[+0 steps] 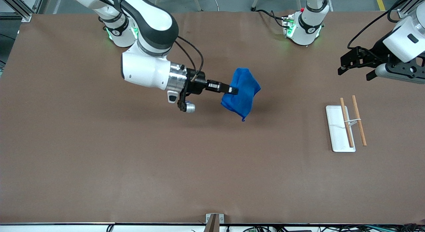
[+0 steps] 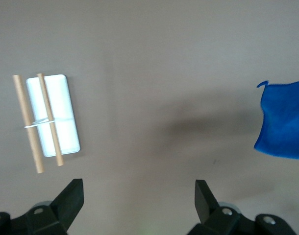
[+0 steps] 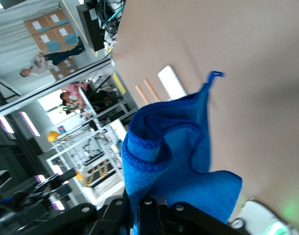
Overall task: Right arm passes towel to left arm to hang
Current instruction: 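Carry the towel to mid-table with the right gripper while the left gripper approaches, then move the left gripper to the hanging towel and close on it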
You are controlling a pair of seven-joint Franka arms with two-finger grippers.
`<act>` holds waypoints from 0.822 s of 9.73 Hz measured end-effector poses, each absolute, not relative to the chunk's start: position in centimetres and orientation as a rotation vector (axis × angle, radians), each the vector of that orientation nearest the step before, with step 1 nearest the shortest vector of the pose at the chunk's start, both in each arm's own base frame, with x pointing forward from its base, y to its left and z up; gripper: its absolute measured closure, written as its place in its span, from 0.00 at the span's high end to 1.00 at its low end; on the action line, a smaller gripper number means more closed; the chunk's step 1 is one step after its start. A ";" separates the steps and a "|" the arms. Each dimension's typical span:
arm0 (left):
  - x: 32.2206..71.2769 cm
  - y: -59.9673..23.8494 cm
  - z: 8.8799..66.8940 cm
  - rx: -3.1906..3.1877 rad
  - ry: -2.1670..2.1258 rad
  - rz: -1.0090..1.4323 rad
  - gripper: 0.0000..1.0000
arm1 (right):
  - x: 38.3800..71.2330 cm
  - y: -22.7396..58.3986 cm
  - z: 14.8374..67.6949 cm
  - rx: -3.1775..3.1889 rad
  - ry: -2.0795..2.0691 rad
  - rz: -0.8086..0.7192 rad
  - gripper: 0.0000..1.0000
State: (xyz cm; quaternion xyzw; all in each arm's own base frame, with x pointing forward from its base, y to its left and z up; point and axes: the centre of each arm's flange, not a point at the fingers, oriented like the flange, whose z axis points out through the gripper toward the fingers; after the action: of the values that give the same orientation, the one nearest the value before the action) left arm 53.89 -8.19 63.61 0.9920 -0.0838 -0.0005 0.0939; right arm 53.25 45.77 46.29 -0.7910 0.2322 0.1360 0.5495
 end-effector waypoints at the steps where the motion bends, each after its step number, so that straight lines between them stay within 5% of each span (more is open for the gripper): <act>1: 54.0 -7.4 63.1 2.912 -0.261 -0.013 1.00 | 52.7 46.2 46.5 -1.814 0.575 0.358 0.05; 8: 52.8 -10.0 55.7 2.582 -0.397 -0.272 1.00 | 51.3 48.1 40.7 -1.527 0.304 0.288 0.05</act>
State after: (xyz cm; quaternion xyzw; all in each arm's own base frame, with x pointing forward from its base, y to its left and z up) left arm 52.78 -9.99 55.66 0.9506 -0.1461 -0.1001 0.2548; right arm 51.35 48.06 40.67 -0.6862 0.1364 0.1295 0.7027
